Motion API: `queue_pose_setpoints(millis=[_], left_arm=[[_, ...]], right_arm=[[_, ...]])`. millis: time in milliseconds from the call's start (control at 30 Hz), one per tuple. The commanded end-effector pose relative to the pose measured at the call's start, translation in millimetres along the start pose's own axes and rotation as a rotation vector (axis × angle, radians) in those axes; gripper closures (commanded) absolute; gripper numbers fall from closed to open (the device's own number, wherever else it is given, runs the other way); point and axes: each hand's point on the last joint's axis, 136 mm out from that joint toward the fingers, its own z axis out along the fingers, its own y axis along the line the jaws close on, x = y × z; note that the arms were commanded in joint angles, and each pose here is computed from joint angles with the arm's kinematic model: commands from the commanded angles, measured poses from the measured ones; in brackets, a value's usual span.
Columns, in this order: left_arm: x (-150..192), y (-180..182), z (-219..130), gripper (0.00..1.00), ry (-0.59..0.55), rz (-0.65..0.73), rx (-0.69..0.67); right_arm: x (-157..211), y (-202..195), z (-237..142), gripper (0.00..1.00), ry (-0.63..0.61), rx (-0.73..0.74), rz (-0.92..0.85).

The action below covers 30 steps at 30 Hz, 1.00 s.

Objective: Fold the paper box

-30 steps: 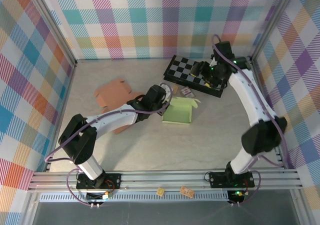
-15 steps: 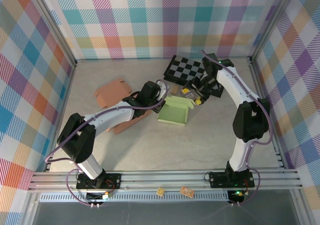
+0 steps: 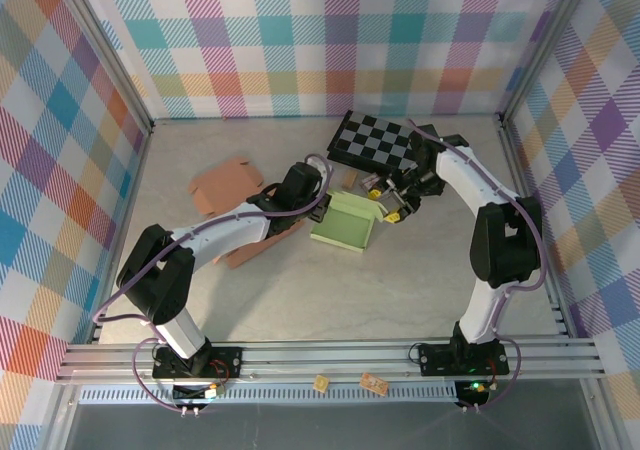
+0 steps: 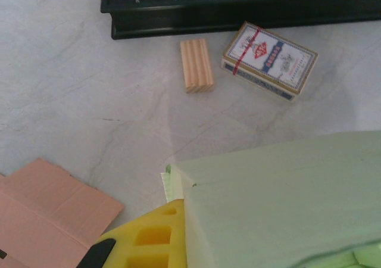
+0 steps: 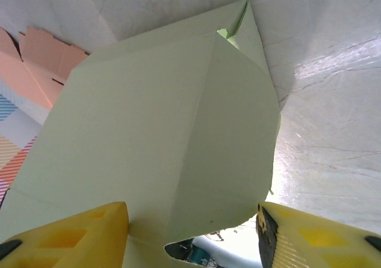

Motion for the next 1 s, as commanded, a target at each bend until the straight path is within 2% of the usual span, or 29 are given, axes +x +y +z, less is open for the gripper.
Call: queue_pose_setpoints(millis=[0, 400, 533, 700, 833, 967], left_arm=[[-14, -7, -2, 0.99, -0.070, -0.064, 0.017], [-5, -11, 4, 0.99, -0.088, -0.153, 0.040], [-1, -3, 2, 0.99, -0.072, -0.092, -0.005], [-5, -3, 1, 0.99, -0.060, -0.021, -0.008], [-7, -3, 2, 0.99, -0.059, 0.001, -0.013], [-8, -4, 3, 1.00, -0.049, 0.026, -0.012]], right_arm=[[6, 11, -7, 0.44, 0.003, -0.054, -0.009], [14, 26, -9, 0.38, 0.057, -0.133, 0.000], [13, 22, -27, 0.34, 0.012, -0.080, -0.052], [16, 18, -44, 0.28, -0.011, -0.092, -0.085], [-7, 4, -49, 0.29, -0.056, -0.060, -0.071], [-31, 11, -69, 0.30, -0.145, -0.080, -0.105]])
